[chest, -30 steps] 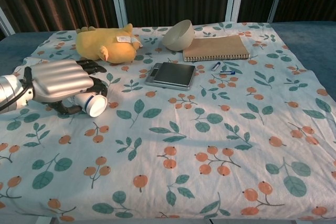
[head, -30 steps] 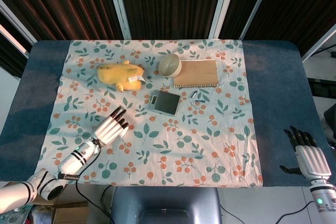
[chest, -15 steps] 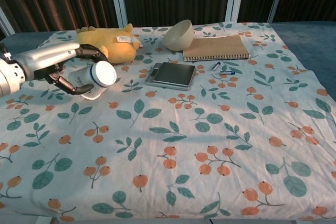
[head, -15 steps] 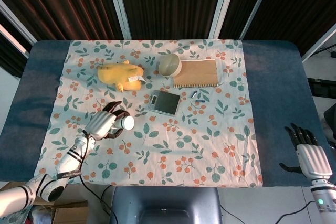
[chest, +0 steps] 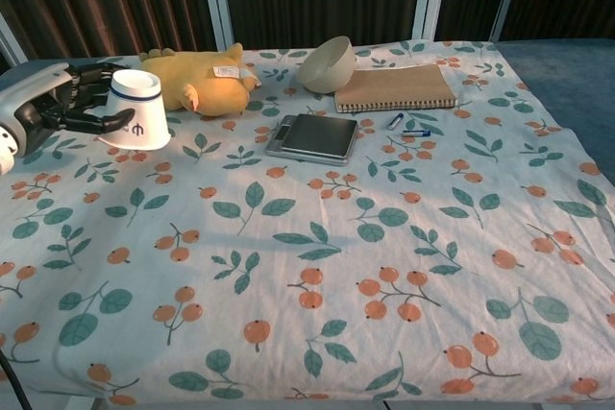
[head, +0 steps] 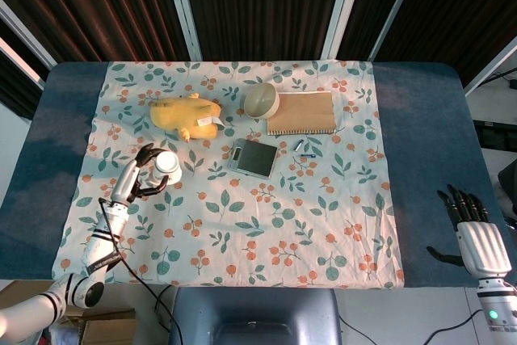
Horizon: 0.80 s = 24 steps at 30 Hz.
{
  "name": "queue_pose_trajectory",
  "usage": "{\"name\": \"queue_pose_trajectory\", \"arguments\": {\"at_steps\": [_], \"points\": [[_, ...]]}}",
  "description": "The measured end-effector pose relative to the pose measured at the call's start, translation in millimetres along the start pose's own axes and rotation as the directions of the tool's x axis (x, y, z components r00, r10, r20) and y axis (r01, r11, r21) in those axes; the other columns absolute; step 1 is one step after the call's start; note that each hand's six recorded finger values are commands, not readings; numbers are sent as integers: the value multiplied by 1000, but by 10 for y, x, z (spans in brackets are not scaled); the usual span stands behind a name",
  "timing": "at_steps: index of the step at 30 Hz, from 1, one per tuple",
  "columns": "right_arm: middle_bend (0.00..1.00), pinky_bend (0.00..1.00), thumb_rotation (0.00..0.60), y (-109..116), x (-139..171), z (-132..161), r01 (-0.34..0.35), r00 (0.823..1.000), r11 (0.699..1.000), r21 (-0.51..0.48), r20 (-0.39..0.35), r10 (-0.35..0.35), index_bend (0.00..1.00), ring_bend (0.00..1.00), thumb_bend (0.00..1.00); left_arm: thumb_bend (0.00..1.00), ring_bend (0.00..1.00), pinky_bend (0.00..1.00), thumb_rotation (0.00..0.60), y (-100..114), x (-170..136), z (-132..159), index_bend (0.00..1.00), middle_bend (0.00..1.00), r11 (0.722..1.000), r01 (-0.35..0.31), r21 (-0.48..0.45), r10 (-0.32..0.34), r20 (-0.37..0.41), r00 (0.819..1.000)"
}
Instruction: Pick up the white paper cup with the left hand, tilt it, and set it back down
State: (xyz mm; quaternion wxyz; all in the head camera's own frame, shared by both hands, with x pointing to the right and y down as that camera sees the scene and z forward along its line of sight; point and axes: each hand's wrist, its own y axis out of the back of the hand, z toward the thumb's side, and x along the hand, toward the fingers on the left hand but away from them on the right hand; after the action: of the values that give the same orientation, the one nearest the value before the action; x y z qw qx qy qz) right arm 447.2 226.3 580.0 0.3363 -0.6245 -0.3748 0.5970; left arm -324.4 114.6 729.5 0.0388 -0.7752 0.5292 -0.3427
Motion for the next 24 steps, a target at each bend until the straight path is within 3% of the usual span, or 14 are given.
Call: {"name": "queue_pose_trajectory", "arguments": {"at_steps": [10, 16, 24], "points": [[0, 0, 600, 12, 14, -8, 0, 1000, 1000, -5, 0, 0, 0, 0, 95, 427, 16, 118, 600, -30, -11, -251, 325, 249, 997, -24, -68, 20, -60, 998], [0, 0, 600, 6, 16, -24, -4, 1000, 1000, -8, 4, 4, 0, 0, 95, 397, 0, 143, 600, -86, -46, -288, 20, 36, 997, 11, -74, -15, -53, 998], [0, 0, 600, 0, 23, -27, -8, 1000, 1000, -13, 3, 8, 0, 0, 95, 399, 0, 140, 600, -43, -86, -297, 0, 0, 998, 10, -65, -12, -39, 999]]}}
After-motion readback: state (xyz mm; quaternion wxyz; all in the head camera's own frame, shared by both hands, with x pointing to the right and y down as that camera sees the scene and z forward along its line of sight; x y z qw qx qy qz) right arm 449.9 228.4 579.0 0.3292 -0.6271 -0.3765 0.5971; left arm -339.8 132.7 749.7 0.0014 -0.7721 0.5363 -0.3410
